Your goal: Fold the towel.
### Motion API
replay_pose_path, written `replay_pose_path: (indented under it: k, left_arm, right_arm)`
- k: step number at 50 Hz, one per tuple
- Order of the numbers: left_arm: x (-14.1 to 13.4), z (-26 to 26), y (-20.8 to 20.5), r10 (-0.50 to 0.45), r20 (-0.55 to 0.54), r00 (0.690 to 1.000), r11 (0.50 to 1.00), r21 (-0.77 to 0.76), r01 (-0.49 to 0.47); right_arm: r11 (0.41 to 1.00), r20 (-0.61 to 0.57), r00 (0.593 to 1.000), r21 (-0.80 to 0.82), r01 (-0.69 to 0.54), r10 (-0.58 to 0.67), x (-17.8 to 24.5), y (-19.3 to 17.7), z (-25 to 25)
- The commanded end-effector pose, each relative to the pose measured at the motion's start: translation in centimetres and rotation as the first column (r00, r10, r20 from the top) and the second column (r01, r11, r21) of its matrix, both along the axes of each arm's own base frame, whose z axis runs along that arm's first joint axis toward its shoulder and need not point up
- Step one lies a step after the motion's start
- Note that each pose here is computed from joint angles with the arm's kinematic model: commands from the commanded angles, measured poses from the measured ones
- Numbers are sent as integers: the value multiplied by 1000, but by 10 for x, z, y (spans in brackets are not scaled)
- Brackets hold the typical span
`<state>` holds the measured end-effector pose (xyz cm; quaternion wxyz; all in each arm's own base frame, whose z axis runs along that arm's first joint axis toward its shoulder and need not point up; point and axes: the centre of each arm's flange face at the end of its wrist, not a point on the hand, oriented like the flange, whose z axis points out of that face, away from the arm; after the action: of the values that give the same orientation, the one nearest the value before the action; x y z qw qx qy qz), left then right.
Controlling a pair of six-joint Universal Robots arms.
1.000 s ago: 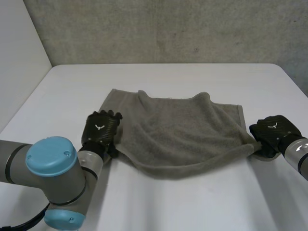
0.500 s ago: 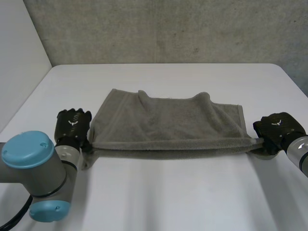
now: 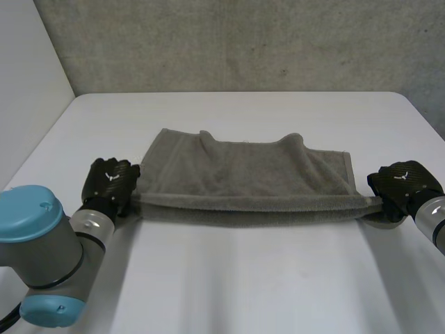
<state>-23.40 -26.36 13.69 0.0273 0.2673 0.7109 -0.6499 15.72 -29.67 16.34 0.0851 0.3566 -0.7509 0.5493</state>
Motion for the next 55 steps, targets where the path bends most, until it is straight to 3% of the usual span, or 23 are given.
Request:
replay_pose_path:
  k: [1, 24, 31, 34, 38, 47, 49, 55]
  left_arm:
    - [10, -17, -3, 18, 89, 996, 999, 36, -21]
    - [14, -14, -4, 23, 116, 993, 998, 55, -30]
    - [10, 66, 4, 14, 50, 999, 988, -152, -6]
    - [12, 147, 20, 1, -28, 1000, 935, -354, -10]
    - [14, 186, 37, -24, -41, 999, 915, -404, 5]
    - [9, 207, 47, -78, 5, 997, 950, -303, 76]
    - [6, 197, 40, -82, 15, 997, 960, -269, 83]
    - [-7, 135, 4, -92, 74, 993, 992, -78, 98]
  right_arm:
    - [1000, -4, 1000, -1, 0, 0, 0, 0, 0]
    - [999, -4, 1000, -46, 9, -9, -1, -2, 13]
    - [960, 16, 1000, -279, 11, -7, 1, 8, 92]
    - [925, 71, 997, -379, 28, -1, 0, 15, 142]
    - [901, 134, 991, -432, 36, 25, 0, 24, 198]
    - [930, 111, 991, -367, -32, 77, 6, 35, 230]
    - [972, 65, 994, -223, -67, 83, 8, 15, 204]
    - [992, -80, 989, -6, -123, 122, 13, -11, 147]
